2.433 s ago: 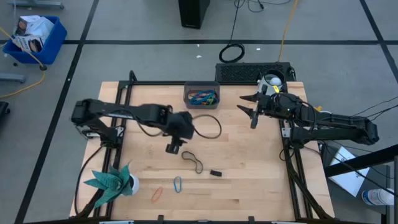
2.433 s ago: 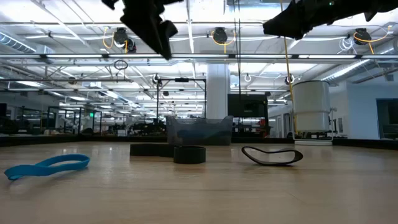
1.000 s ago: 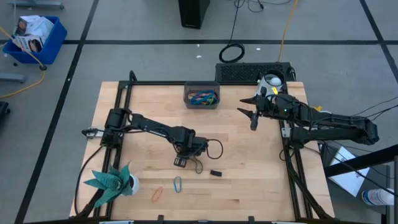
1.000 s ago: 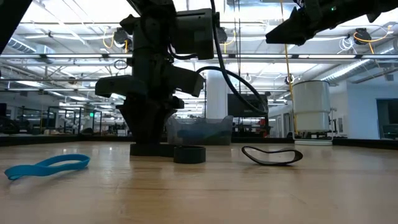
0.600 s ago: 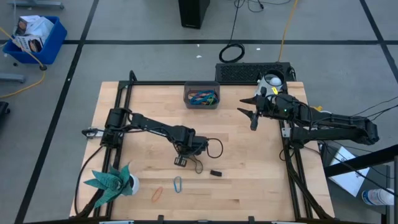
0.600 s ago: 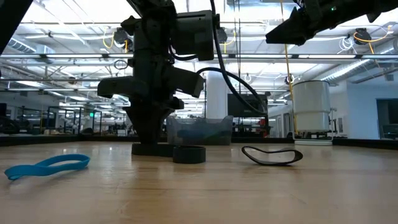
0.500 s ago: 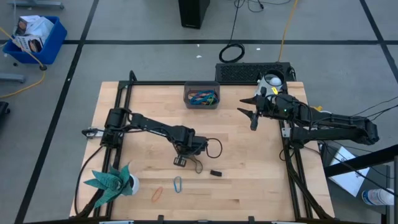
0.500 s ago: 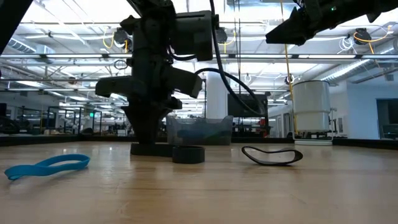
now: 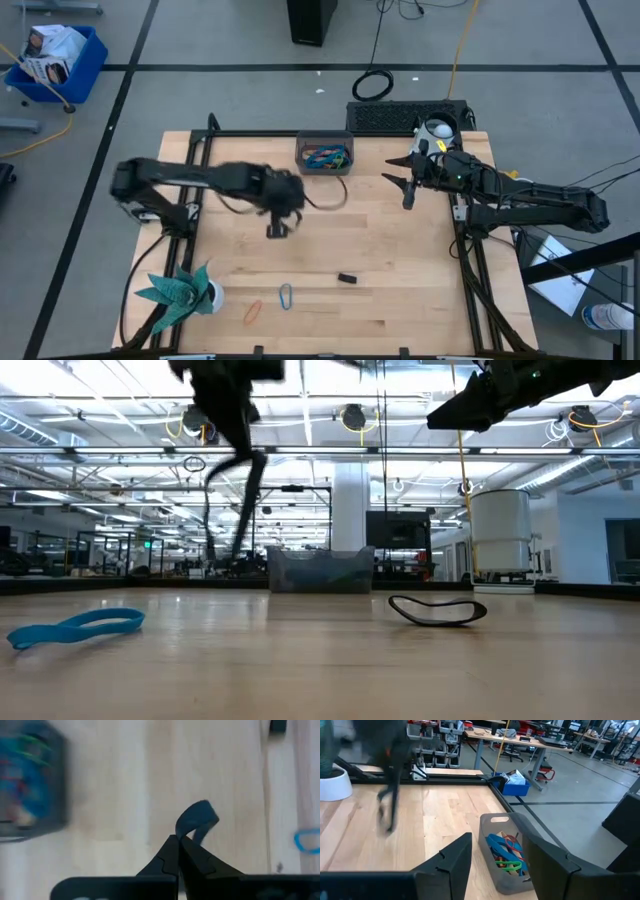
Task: Pick and place rubber bands into bin
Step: Put the left black rubber band into the black bin
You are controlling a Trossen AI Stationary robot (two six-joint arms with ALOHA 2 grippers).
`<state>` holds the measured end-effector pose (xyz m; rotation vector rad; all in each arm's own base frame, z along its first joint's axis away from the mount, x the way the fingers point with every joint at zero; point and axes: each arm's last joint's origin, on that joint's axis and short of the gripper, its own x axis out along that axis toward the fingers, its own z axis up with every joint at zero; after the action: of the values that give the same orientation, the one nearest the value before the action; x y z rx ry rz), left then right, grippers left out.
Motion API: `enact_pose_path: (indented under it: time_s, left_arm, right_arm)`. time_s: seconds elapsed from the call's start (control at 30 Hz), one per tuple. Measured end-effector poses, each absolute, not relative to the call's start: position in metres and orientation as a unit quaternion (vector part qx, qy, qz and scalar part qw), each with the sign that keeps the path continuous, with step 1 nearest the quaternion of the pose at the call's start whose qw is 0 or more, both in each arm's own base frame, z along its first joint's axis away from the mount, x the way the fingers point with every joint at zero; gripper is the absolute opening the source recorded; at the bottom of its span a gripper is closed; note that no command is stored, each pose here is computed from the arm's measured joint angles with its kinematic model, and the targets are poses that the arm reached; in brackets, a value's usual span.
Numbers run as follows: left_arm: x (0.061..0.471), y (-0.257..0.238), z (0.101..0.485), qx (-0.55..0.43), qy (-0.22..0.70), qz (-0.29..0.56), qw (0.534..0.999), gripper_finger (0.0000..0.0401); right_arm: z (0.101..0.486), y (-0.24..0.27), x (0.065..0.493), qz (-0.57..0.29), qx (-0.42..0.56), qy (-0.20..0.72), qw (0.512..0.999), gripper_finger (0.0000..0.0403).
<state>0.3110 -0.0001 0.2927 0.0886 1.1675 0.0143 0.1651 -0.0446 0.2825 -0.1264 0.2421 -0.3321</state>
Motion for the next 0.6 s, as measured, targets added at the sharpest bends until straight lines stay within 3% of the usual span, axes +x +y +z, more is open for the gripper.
enact_pose_path:
  time_s: [0.4, 0.6]
  left_arm:
    - [0.236, 0.024, 0.408, 0.018, 0.256, 0.106, 0.961, 0.0005]
    - [0.237, 0.039, 0.433, 0.031, 0.134, 0.207, 0.969, 0.0004]
  right_arm:
    - [0.285, -0.045, 0.166, -0.168, -0.064, 0.105, 0.978, 0.0166]
    - [0.286, -0.045, 0.166, -0.168, -0.064, 0.103, 0.978, 0.0166]
